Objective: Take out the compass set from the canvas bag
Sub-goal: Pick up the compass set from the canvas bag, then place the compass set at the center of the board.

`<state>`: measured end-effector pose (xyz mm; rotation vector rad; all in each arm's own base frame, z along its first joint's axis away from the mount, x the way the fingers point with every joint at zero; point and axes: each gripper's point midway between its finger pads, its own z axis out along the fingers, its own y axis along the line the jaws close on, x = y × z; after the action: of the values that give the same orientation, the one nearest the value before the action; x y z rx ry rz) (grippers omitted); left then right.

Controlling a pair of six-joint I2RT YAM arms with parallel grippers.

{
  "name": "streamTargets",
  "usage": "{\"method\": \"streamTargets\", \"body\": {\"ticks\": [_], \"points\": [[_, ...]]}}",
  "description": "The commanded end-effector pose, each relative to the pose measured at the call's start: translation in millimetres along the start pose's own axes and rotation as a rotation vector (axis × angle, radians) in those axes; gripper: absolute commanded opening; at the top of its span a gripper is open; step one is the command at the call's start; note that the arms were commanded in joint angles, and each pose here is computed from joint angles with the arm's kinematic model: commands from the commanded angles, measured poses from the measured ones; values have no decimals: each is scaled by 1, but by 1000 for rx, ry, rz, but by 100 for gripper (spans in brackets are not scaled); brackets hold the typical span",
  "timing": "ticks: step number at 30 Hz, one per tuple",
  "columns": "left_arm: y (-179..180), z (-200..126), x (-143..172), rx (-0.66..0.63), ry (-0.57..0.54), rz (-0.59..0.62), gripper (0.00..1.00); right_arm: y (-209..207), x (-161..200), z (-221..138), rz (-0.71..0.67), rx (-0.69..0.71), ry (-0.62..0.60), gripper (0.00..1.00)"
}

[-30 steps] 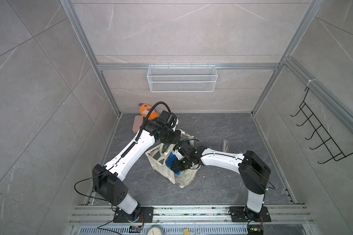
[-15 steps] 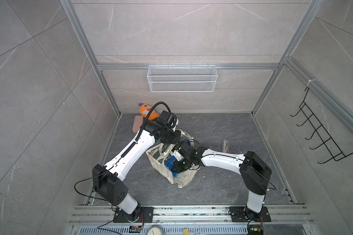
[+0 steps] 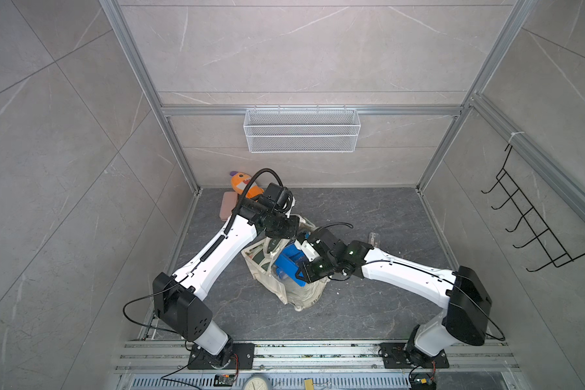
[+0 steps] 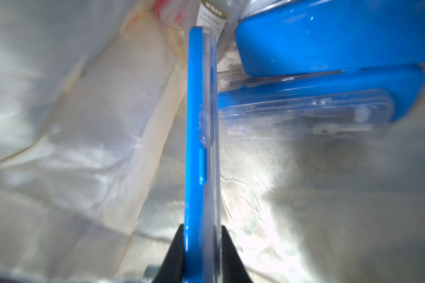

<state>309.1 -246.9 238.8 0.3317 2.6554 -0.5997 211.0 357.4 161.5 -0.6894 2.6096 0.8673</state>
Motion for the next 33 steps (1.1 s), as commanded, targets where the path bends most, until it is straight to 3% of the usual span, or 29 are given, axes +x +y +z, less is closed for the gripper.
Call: {"method": "streamTargets", "body": {"ticks": [1,15,27,33], "points": [[-4,-12,-10,7,-32,-20,0,-13,17,-24,5,65,6,15],[-4,-9,-14,4,-33,-21,0,-35,54,-102,32,159,-69,12],[-5,-10,-15,7,-37,-16,0,-74,28,-160,136,262,-279,11],[-5,-10,-14,8,-30,-14,0,-81,8,-171,171,238,-350,11]]}}
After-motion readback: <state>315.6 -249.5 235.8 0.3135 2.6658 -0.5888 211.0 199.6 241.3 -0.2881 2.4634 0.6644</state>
